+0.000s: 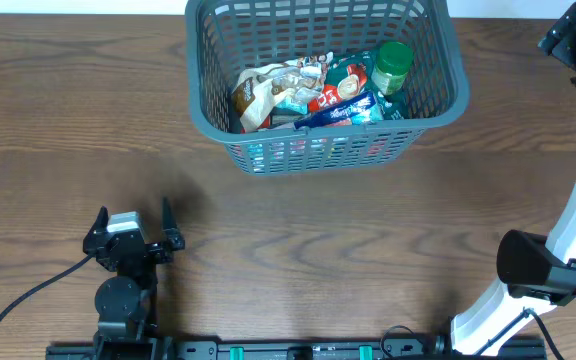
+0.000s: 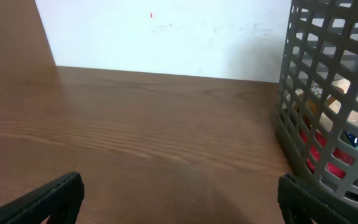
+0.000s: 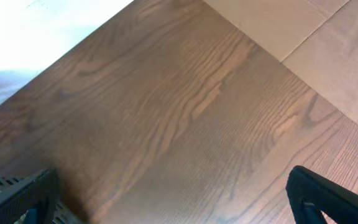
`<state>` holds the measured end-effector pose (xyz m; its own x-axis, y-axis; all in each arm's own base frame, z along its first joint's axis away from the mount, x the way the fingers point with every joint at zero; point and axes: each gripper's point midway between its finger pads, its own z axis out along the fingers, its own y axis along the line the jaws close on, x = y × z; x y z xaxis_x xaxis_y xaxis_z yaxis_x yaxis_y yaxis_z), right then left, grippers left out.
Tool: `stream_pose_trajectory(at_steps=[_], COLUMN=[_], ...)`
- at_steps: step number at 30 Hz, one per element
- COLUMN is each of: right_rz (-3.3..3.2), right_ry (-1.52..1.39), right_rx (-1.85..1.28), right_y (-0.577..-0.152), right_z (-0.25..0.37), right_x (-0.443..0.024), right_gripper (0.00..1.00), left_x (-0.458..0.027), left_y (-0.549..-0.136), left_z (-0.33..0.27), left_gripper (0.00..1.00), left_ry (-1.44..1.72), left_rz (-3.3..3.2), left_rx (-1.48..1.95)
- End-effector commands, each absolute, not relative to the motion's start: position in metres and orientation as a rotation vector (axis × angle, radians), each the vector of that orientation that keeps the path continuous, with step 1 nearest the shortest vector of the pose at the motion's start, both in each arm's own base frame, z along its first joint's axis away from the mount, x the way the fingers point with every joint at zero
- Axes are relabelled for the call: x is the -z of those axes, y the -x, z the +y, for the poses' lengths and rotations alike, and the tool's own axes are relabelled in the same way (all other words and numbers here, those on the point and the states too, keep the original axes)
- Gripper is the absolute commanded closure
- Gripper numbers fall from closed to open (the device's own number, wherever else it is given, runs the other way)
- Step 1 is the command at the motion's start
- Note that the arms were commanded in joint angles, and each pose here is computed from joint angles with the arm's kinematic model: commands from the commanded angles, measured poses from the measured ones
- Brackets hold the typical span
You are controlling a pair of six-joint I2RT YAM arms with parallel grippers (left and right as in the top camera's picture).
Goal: Pack container
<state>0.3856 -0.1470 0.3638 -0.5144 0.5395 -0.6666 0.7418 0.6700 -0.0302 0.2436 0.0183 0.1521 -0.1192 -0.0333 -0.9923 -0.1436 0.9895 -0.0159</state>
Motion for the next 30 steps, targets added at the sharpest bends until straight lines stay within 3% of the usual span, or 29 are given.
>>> stream_pose_trajectory(at_steps=[1, 23, 30], right_rz=[2.223, 2.223, 2.145], right_ry=[-1.009, -1.008, -0.984], right_rx=[0.412, 0.412, 0.373], right_y=[-0.382, -0.382, -0.361], right_z=[-0.149, -0.149, -0.14], right_x=[-0.368, -0.369, -0.401], right_gripper=[0.01, 0.01, 0.01], left_x=[-0.133, -0.133, -0.133], left_y=[-0.243, -0.243, -0.243], left_z=[0.022, 0.022, 0.022], left_gripper=[0.01, 0.01, 0.01], left_ry=[0.135, 0.134, 0.134], left_rz=[1.739, 1.74, 1.74], left_rx=[-0.124, -0.124, -0.124])
